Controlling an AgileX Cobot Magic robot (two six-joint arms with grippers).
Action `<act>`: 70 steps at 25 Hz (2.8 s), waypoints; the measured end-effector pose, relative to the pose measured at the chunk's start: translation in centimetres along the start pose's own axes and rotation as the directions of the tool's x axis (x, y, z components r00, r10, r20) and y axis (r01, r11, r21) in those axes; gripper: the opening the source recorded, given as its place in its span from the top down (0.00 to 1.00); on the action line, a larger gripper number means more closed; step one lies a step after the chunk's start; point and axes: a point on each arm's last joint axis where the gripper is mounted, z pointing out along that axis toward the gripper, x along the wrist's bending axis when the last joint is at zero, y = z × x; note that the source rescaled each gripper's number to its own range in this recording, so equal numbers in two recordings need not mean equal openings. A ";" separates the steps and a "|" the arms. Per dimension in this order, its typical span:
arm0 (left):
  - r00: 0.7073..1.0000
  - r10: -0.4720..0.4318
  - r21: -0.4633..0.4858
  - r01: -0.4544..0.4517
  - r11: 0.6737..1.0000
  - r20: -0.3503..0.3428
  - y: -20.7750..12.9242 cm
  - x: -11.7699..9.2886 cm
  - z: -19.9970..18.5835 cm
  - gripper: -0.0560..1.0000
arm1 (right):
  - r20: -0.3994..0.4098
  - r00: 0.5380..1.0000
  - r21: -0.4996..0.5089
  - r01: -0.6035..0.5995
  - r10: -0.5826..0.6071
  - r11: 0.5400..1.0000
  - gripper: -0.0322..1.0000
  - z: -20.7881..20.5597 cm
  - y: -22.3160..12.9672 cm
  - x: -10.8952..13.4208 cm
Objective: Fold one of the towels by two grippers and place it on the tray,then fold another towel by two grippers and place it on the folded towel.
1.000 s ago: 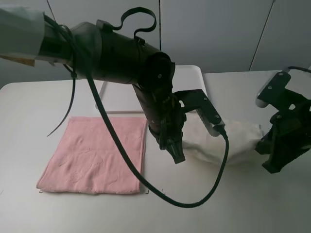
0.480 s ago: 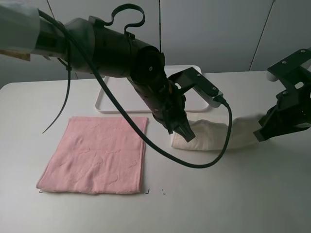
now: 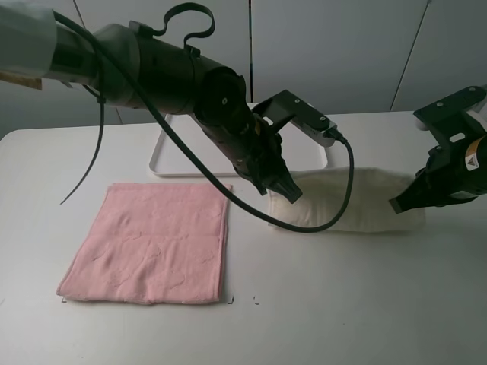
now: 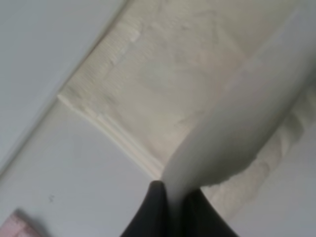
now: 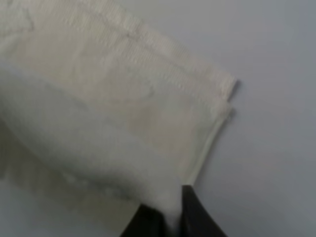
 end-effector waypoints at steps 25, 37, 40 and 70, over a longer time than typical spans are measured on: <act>0.983 -0.175 0.018 0.176 0.984 -0.050 -0.6 2.8 0.2 0.04 | 0.082 0.974 0.001 -0.213 0.212 0.977 0.00 1.8 3.2 -1.3; 0.910 -0.406 0.173 0.414 0.894 -0.081 2.1 3.5 -0.5 0.04 | -0.139 0.886 0.360 -0.372 0.443 0.856 0.00 1.2 5.6 -5.7; 0.938 -0.344 0.183 0.347 0.920 -0.049 2.2 3.4 -0.4 0.04 | -0.166 0.889 0.316 -0.362 0.427 0.877 0.00 1.1 6.1 -6.2; 0.876 -0.439 0.390 0.483 0.784 -0.202 0.8 3.9 7.4 0.04 | -0.128 0.896 0.444 -0.331 0.424 0.833 0.00 6.1 4.3 -5.8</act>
